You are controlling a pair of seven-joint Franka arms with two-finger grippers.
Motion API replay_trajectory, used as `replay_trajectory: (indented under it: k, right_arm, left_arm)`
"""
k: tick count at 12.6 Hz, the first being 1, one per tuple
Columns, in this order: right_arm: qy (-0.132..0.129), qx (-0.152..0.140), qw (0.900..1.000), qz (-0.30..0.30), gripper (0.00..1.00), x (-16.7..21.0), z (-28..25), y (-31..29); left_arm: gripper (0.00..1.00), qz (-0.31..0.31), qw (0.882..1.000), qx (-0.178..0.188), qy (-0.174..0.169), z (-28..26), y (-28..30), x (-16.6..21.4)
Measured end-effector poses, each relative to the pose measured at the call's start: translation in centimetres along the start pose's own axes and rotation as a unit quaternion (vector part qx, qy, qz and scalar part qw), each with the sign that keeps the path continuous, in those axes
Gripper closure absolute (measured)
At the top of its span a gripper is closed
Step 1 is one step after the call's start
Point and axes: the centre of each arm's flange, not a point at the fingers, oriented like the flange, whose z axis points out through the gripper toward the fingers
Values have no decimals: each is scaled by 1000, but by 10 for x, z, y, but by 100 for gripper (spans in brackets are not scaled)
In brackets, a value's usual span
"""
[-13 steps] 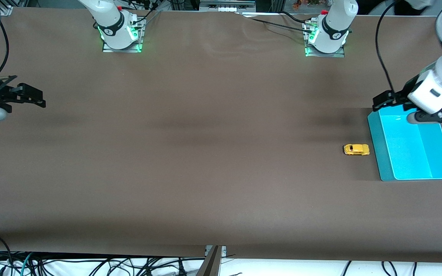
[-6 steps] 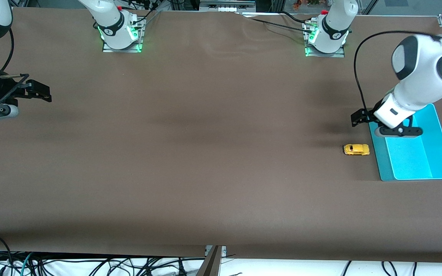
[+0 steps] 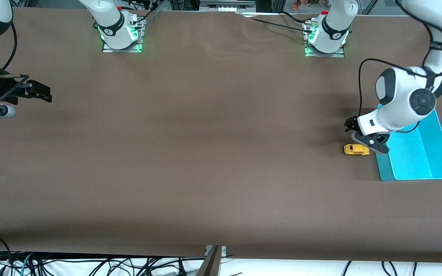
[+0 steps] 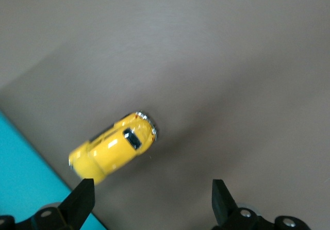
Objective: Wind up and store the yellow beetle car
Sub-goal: 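Move the left gripper down to the yellow car beside the bin, then close the left gripper on the yellow car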
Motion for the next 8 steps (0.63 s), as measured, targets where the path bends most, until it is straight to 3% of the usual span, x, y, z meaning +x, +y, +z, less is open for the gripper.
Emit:
replay_trajectory:
  k: [3, 8]
  right_arm:
    - [3, 0, 1000, 0, 0, 3, 1, 0]
    - [3, 0, 1000, 3, 0, 5, 4, 2]
  left_arm:
    - [0, 166, 986, 3, -6, 27, -17, -2]
    - [0, 327, 945, 29, 1, 44, -44, 13]
